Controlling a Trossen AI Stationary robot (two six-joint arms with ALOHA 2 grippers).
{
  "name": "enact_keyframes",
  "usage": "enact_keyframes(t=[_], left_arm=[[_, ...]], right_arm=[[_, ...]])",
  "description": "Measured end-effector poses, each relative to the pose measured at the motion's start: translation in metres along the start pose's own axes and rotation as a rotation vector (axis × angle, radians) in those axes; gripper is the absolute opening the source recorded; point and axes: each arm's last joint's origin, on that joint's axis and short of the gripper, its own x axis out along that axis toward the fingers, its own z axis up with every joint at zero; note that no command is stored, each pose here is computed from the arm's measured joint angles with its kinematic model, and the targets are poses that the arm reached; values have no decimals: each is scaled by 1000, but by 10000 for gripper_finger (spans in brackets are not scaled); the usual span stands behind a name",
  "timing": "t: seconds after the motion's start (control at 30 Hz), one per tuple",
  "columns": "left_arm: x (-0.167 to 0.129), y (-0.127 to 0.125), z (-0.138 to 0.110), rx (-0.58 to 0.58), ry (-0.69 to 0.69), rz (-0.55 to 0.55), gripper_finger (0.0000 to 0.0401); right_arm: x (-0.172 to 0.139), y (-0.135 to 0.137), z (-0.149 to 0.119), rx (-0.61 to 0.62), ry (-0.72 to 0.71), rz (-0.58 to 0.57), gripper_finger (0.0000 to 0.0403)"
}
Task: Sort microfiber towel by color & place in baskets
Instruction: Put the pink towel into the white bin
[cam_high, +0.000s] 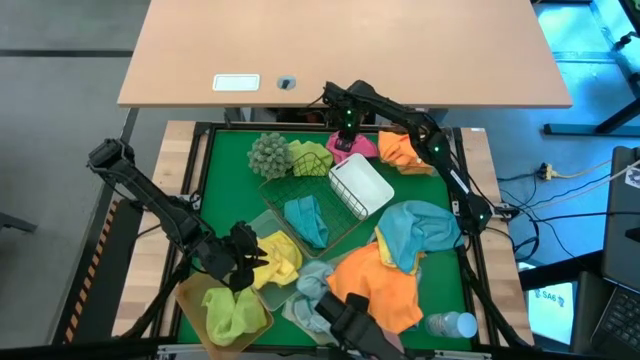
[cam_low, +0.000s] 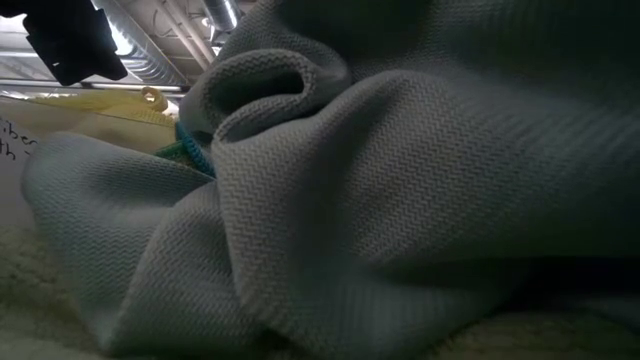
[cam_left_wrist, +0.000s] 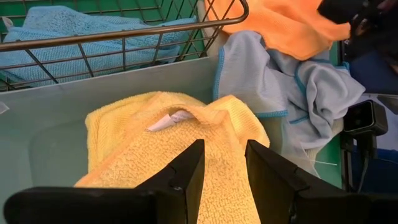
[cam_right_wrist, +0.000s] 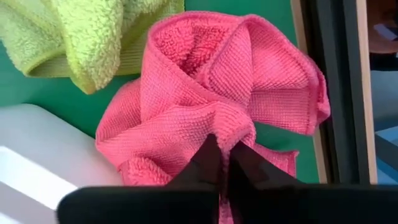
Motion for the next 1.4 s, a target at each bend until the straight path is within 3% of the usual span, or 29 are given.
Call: enact_keyframes(t=[0.1,0.3,0.97,1.4], left_arm=[[0,0,0,0,0,0,112],[0,1,1,3,-24,18,112],[0,2,2,26,-77,59,112],[0,2,2,25,-78,58,112]], right_arm=[[-11,2,-2,-2,-15,-6,21],[-54,10,-10,-7,-84,-25,6],[-238,71,-83,65,-564,-114,2],[-290,137,-120,-46,-731,-65,1]])
